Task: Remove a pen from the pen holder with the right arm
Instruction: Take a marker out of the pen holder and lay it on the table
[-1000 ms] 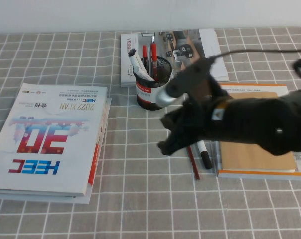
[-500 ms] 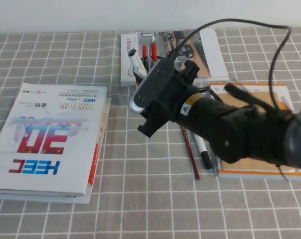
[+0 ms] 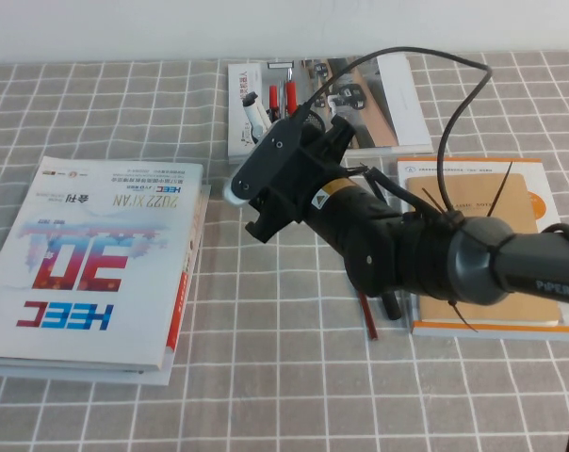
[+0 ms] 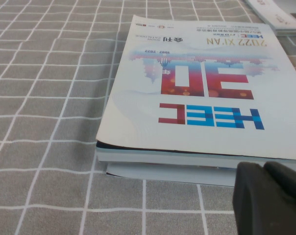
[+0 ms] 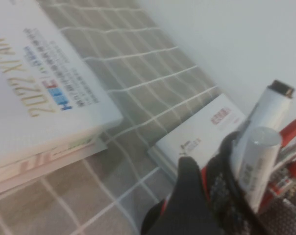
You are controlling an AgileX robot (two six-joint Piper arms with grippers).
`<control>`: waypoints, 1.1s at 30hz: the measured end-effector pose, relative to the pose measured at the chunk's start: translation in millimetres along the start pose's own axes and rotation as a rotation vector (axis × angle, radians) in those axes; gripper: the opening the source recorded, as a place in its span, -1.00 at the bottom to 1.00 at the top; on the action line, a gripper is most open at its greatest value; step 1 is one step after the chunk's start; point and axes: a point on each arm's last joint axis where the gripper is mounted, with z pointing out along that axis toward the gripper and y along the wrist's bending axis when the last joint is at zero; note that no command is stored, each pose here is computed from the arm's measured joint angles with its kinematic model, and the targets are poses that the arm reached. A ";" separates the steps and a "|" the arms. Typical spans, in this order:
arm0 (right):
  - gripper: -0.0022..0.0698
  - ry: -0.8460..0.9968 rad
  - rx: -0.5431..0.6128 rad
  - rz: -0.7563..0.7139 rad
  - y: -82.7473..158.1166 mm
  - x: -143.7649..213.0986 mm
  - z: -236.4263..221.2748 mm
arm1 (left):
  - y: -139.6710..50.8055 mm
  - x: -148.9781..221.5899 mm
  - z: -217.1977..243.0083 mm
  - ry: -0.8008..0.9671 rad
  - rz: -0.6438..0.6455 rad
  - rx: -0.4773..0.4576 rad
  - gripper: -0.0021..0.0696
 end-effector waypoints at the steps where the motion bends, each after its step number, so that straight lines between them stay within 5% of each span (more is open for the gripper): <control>1: 0.27 -0.009 0.013 0.000 -0.5 0.1 0.9 | 0.0 0.0 0.0 0.000 0.000 0.000 -0.96; 33: 0.25 -0.037 0.076 0.035 -5.7 -0.4 48.1 | 0.0 0.0 0.0 0.000 0.000 0.000 -0.96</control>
